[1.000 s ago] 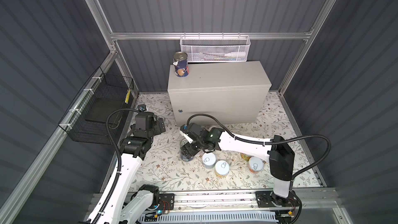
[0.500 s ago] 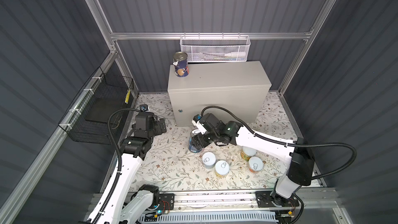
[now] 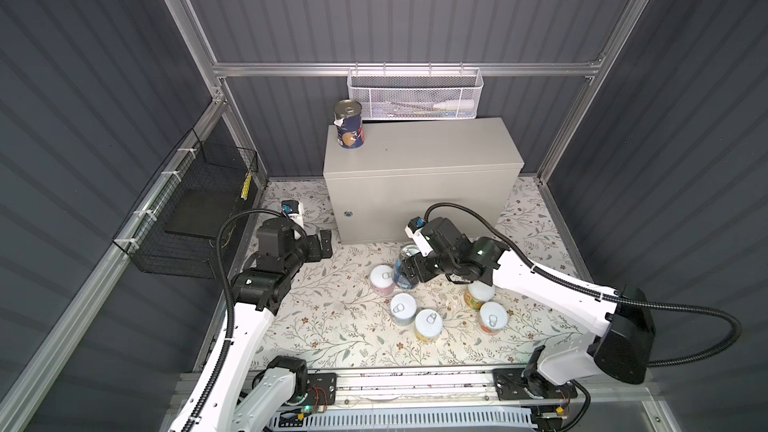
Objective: Place and organize the canned foods onto the counter
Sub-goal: 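Carry the can toward the left gripper while the left gripper advances toward it, then close the left gripper on the can beside the right gripper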
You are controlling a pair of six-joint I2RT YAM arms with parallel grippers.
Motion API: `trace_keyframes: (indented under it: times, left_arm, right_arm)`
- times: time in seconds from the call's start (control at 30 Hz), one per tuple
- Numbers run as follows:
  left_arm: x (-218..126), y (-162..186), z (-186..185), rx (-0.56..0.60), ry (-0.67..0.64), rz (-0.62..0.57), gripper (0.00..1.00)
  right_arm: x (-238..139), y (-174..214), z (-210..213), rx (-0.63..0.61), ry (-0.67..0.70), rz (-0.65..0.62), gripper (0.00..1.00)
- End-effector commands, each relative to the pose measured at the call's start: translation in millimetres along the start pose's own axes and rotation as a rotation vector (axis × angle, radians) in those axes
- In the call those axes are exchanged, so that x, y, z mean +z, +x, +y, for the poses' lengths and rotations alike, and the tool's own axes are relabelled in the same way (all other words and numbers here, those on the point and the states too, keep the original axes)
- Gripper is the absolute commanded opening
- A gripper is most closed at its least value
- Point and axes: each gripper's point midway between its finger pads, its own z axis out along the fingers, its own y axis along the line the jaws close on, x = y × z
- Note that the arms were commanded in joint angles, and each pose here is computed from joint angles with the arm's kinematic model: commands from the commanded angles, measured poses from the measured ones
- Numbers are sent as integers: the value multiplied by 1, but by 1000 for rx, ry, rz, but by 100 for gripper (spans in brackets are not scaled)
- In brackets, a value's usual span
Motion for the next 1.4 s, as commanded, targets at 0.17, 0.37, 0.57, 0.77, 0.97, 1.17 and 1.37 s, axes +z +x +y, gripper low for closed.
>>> trace_keyframes:
  times: [0.17,0.37,0.57,0.77,0.97,1.17,1.37]
  left_arm:
    - [-2,-5,-64,101,235,-27,100]
    - [8,3,-98,128,276,2,100]
    - [3,2,-153,267,323,-15,100]
    - [-13,23,-220,492,416,-3,100]
    - [-22,40,-258,496,580,-12,100]
    - [-27,41,-263,469,614,-46,100]
    - [-16,60,-264,491,599,-13,100]
  right_arm:
    - [-47,-29,-16,-11,-34,-192,67]
    - [-58,-18,-27,5,-40,-207,68]
    - [-69,-5,-33,22,-65,-235,68]
    - [-76,8,-38,59,-86,-254,68]
    - [-83,16,-42,107,-106,-261,68]
    - [-85,20,-42,144,-140,-250,69]
    - [-86,16,-44,173,-177,-246,69]
